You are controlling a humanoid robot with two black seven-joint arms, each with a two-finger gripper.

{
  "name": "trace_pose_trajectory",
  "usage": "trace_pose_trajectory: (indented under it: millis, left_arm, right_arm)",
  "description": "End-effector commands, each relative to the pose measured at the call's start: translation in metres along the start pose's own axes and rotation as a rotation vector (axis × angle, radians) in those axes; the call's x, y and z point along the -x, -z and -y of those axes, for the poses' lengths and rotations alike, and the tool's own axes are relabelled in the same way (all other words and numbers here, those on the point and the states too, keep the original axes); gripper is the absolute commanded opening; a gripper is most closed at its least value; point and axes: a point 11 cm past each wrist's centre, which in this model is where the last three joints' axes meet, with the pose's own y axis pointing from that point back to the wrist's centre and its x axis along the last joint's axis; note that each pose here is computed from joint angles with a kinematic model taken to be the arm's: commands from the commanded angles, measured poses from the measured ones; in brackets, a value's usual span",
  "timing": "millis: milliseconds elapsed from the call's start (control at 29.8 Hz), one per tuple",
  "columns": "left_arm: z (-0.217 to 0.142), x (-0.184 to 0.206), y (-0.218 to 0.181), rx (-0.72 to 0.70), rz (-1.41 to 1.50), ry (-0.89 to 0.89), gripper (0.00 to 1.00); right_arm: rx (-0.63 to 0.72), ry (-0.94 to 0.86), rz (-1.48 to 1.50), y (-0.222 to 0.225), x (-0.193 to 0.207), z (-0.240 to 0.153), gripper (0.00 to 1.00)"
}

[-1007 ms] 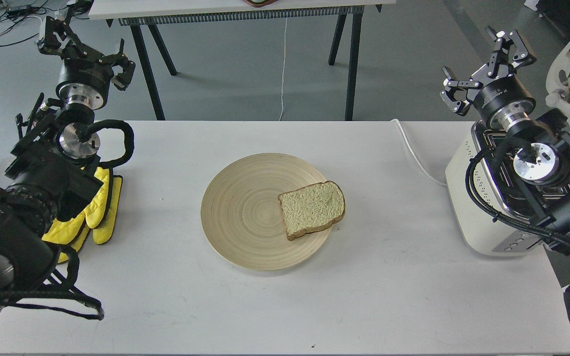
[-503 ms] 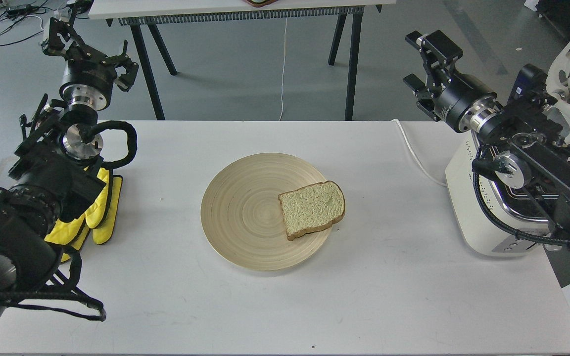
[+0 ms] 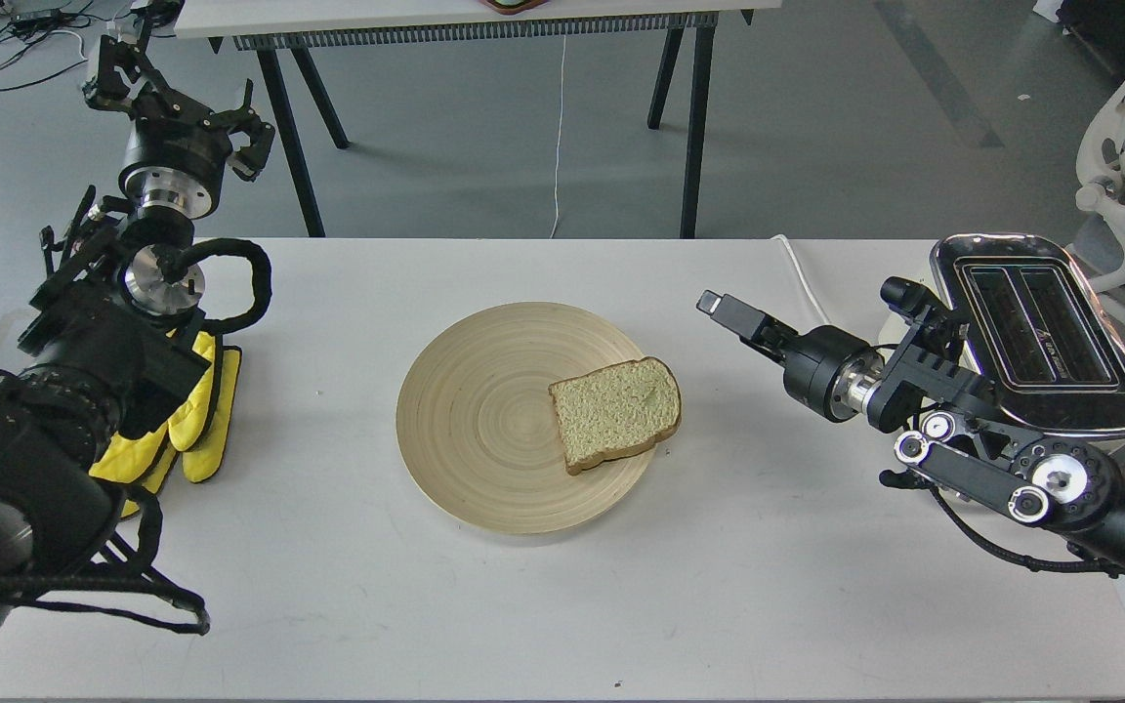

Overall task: Put bread in toaster with right arm
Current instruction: 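Reach the right gripper to the bread slice edge on the plate, then close the right gripper on the bread slice and lift it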

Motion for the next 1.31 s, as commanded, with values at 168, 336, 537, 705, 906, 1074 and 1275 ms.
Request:
trace_pose_trajectory:
  millis: [168,336,537,705,906,1074,1275]
  left_arm:
    - [0.000,0.000,0.000,-0.002,0.001,0.000,1.00]
    - [0.000,0.000,0.000,-0.002,0.001,0.000,1.00]
    - [0.000,0.000,0.000,-0.002,0.001,0.000,1.00]
    - [0.000,0.000,0.000,-0.002,0.001,0.000,1.00]
    - [0.000,-0.001,0.000,-0.002,0.000,-0.002,1.00]
    - [0.000,0.000,0.000,-0.002,0.001,0.000,1.00]
    - [0.000,0.000,0.000,-0.001,0.000,0.000,1.00]
  right_arm:
    - [0.017,0.071,0.012,0.001,0.046,0.020,0.78]
    - [0.032,0.101,0.027,-0.003,0.065,0.019,0.77]
    - [0.050,0.095,0.033,-0.008,0.067,0.022,0.73]
    - [0.038,0.106,0.041,-0.002,0.074,0.025,0.67]
    - [0.043,0.113,0.039,-0.003,0.075,0.025,0.42]
    - [0.039,0.115,0.037,-0.002,0.074,0.024,0.31]
    - [0.033,0.109,0.034,-0.001,0.070,0.024,0.14]
